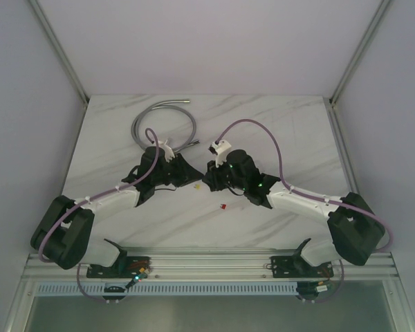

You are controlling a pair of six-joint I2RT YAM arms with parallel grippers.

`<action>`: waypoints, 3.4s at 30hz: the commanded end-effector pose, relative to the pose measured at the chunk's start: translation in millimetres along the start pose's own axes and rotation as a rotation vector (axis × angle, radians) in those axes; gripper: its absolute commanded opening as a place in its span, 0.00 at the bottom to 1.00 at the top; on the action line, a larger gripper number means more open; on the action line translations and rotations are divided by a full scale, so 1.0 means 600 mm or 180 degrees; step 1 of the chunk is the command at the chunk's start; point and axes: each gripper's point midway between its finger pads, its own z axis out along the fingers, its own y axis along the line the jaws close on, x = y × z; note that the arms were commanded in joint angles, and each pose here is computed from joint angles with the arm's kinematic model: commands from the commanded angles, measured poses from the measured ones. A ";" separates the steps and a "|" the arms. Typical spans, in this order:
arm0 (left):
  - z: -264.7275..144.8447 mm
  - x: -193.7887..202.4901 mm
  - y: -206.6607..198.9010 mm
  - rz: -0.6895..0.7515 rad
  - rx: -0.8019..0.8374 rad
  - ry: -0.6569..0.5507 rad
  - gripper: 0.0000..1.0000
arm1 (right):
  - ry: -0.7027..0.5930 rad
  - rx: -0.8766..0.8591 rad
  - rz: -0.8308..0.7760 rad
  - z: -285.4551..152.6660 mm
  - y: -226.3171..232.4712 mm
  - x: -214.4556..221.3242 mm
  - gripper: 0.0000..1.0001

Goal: Snap on the fuse box
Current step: Pick up the fuse from the center of the board.

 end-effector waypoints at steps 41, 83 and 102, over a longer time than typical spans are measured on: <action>-0.156 -0.101 -0.171 -0.0600 0.1130 -0.1386 0.00 | -0.1887 -0.0990 0.2119 -0.124 0.092 -0.195 0.47; -0.175 -0.070 -0.229 -0.0771 0.1592 -0.1276 0.00 | -0.2241 -0.1527 0.2098 -0.137 0.134 -0.247 0.08; -0.164 -0.104 -0.080 -0.0155 0.0379 -0.1654 0.49 | -0.0823 0.0094 0.1695 -0.072 -0.002 -0.112 0.00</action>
